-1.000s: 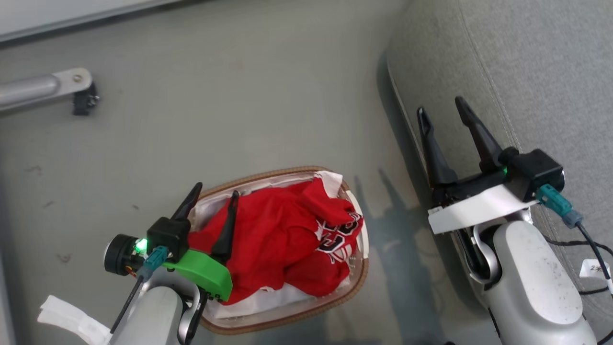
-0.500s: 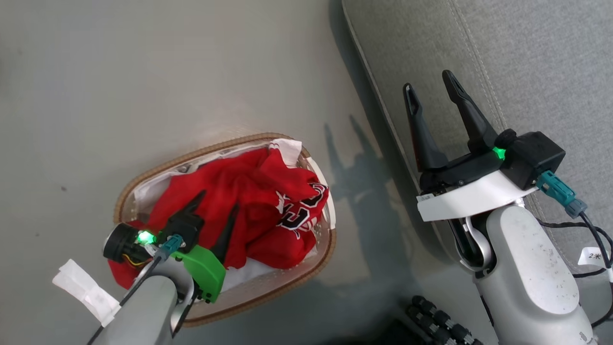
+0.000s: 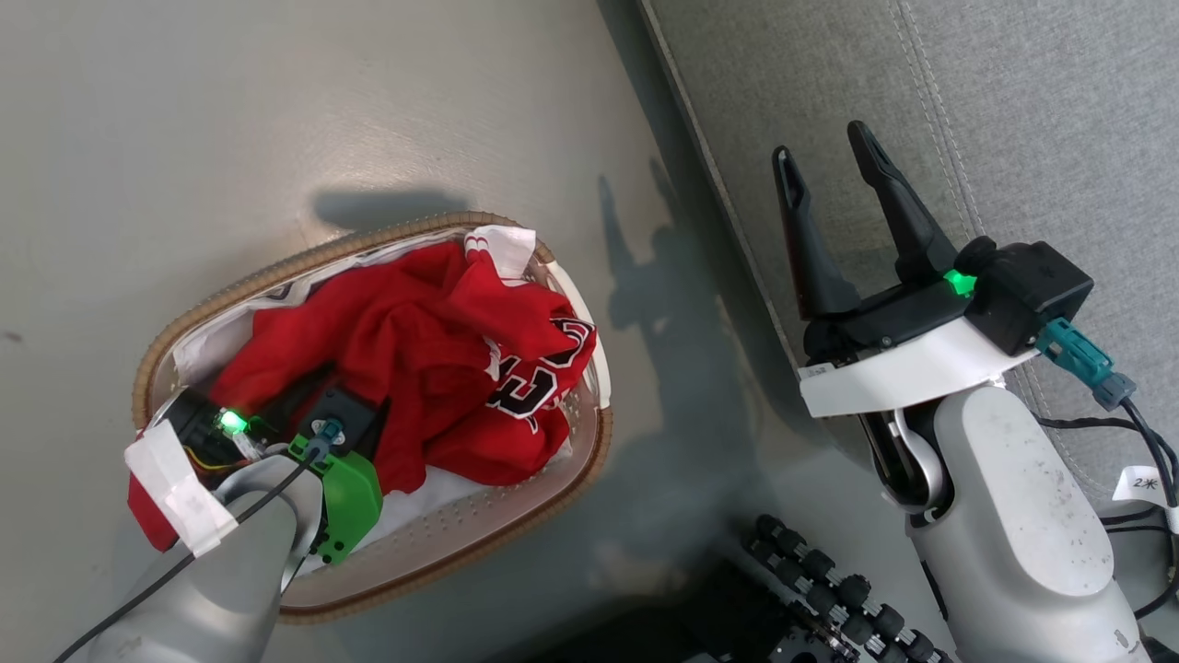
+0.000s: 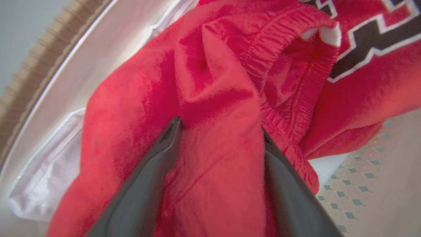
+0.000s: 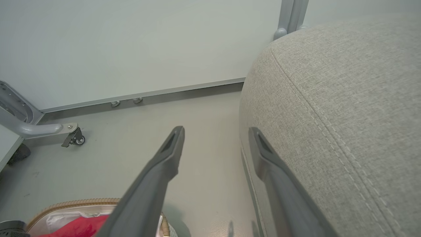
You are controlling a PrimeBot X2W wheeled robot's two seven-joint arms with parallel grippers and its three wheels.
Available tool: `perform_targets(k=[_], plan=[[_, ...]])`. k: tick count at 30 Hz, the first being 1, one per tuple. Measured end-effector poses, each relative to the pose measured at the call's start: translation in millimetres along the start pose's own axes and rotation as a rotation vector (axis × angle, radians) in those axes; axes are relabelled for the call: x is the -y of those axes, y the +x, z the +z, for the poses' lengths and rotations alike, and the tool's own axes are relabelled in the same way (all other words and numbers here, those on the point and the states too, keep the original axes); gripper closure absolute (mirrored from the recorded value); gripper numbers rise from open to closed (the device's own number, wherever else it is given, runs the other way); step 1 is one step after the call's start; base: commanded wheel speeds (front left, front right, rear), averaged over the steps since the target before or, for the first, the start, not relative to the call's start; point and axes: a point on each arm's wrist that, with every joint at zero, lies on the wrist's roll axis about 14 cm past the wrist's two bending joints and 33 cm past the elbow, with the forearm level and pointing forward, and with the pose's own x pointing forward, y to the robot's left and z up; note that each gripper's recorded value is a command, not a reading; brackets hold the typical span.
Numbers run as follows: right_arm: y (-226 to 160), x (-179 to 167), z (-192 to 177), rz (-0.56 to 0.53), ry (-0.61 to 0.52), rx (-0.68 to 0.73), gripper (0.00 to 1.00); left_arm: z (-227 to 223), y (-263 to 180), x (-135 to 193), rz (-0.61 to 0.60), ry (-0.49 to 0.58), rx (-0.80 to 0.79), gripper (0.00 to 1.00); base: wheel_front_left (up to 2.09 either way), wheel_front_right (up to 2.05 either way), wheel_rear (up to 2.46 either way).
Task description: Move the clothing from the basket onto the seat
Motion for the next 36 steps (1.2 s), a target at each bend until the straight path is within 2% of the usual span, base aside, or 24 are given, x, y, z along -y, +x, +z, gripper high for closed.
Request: perform_targets(k=[6, 7, 9, 16, 26, 36], plan=[[1, -1, -8, 0.005, 0.006, -0.019, 0.0, -14, 9, 3, -0.021, 0.032, -0.074, 0.0, 0.0, 0.0, 0.0], [1, -2, -8, 0.007, 0.007, -0.02, 0.0, -14, 10, 2, -0.026, 0.047, -0.076, 0.2, 0.0, 0.0, 0.0], [3, -2, -8, 0.009, 0.009, -0.019, 0.0, -14, 11, 2, -0.032, 0.061, -0.082, 1.0, 0.0, 0.0, 0.0], [4, -3, -1, 0.012, 0.008, -0.001, 0.0, -8, 8, 0, -0.015, 0.035, -0.075, 1.0, 0.0, 0.0, 0.0], [-2, -12, 27, 0.031, -0.01, 0.056, 0.0, 53, -14, 12, 0.025, -0.03, 0.122, 1.0, 0.0, 0.0, 0.0], [-25, -26, 45, 0.055, -0.039, 0.078, 0.0, 109, -65, 17, 0.115, -0.08, 0.31, 1.0, 0.0, 0.0, 0.0]])
